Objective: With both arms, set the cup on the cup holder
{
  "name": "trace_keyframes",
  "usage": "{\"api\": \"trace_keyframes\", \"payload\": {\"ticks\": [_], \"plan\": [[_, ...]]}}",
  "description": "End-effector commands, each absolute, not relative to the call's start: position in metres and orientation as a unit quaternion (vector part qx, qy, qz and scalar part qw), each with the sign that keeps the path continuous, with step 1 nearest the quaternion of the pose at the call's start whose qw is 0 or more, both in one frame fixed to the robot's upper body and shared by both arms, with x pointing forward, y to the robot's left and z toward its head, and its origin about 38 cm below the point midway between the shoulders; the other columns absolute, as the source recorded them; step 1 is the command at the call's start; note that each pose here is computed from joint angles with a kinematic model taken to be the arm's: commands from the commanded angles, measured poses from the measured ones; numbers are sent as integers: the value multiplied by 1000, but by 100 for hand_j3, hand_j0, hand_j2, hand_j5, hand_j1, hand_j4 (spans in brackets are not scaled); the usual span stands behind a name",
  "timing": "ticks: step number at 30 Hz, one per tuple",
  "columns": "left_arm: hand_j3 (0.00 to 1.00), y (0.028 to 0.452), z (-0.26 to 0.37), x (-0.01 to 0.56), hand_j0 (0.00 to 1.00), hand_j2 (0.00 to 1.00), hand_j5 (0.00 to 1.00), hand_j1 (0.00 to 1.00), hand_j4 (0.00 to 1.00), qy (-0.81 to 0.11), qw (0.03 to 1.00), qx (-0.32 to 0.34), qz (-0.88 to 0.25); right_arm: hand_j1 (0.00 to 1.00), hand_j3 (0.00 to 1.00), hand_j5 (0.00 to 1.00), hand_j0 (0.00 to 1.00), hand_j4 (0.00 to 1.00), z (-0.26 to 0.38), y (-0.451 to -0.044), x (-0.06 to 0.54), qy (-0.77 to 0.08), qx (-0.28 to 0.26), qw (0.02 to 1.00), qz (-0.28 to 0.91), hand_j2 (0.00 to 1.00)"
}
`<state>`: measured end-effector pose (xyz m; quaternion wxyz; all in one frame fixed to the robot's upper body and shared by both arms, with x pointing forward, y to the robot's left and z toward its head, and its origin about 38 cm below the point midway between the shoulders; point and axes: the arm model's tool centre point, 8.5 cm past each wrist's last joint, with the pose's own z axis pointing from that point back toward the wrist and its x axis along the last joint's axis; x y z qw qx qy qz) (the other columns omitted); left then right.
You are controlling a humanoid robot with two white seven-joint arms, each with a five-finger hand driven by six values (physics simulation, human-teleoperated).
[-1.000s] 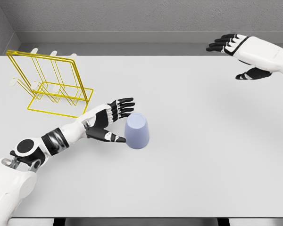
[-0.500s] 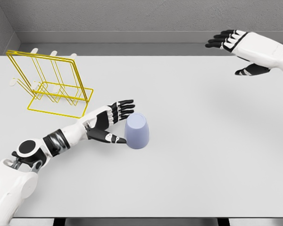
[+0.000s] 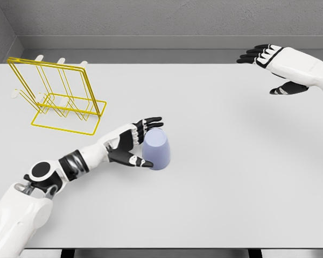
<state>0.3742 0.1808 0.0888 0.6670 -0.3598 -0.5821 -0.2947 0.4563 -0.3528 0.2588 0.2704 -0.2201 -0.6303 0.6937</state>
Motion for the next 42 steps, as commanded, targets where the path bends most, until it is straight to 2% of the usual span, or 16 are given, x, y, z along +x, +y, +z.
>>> {"api": "trace_keyframes", "payload": {"ticks": [1, 11, 14, 15, 17, 18, 25, 42], "plan": [[100, 177, 89, 374, 100, 100, 100, 100, 100, -583, 665, -362, -295, 100, 100, 100, 100, 100, 263, -353, 457, -636, -222, 270, 688, 100], [100, 169, 86, 371, 100, 100, 100, 100, 100, -576, 666, -364, -303, 100, 100, 100, 100, 100, 259, -354, 456, -635, -220, 273, 689, 100], [90, 169, 86, 372, 90, 90, 90, 90, 90, -575, 667, -365, -302, 100, 100, 100, 100, 100, 259, -355, 456, -634, -220, 274, 689, 100], [82, 170, 85, 372, 82, 82, 82, 82, 82, -572, 671, -365, -301, 100, 100, 100, 100, 100, 259, -355, 456, -634, -220, 274, 689, 100], [80, 170, 84, 372, 80, 80, 80, 80, 80, -567, 675, -365, -300, 100, 100, 100, 100, 100, 260, -357, 455, -633, -223, 274, 689, 100], [76, 169, 84, 372, 76, 76, 76, 76, 76, -567, 675, -366, -299, 100, 100, 100, 100, 100, 260, -357, 455, -633, -224, 274, 688, 100], [66, 162, 85, 374, 66, 66, 66, 66, 66, -557, 680, -375, -292, 100, 100, 100, 100, 100, 263, -359, 455, -633, -227, 274, 687, 100], [51, 166, 86, 376, 51, 51, 51, 51, 51, -561, 680, -373, -288, 100, 100, 100, 100, 100, 267, -358, 455, -635, -228, 270, 686, 100]]}}
